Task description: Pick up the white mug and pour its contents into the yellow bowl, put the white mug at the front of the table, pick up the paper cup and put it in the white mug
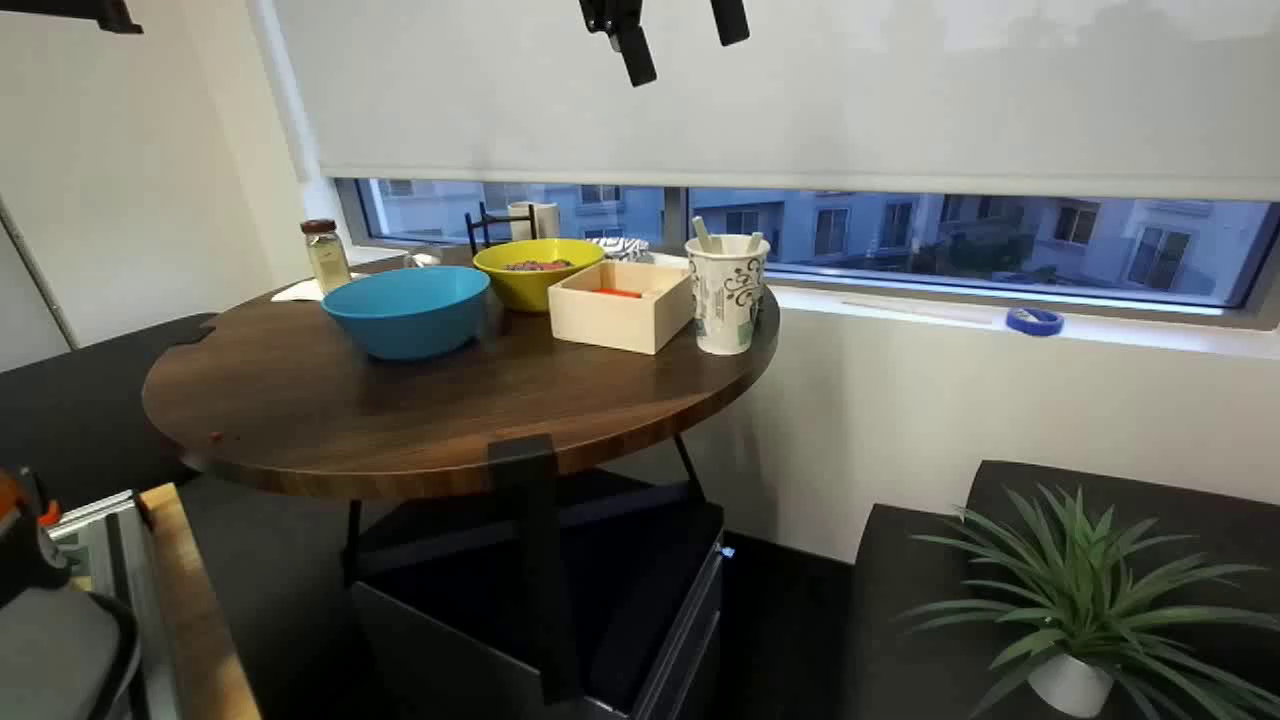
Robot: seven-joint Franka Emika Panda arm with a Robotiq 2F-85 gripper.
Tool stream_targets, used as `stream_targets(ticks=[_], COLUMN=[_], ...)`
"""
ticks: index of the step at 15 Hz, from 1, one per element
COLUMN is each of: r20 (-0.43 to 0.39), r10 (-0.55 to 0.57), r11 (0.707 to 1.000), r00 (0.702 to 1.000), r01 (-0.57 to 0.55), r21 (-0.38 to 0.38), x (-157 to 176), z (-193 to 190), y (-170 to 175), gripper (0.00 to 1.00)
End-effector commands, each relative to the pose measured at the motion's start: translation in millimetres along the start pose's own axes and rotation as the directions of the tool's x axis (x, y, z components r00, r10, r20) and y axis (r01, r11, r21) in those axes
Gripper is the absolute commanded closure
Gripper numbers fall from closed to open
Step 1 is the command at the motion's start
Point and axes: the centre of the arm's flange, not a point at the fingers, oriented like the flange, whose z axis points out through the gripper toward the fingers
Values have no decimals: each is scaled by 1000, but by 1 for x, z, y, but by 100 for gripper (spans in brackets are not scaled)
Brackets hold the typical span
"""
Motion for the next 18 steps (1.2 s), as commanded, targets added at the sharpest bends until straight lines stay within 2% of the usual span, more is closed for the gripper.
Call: stream_targets(ticks=[1,12,14,18], r20=[0,0,-37,-71], r10=[0,0,-67,-269], r11=[1000,1000,997,949], r00=[1000,1000,997,961], r01=[0,0,68,277], r21=[0,0,38,153], x=[0,0,29,81], z=[0,0,-16,-38], y=[0,0,-29,-140], gripper=[0,0,0,0])
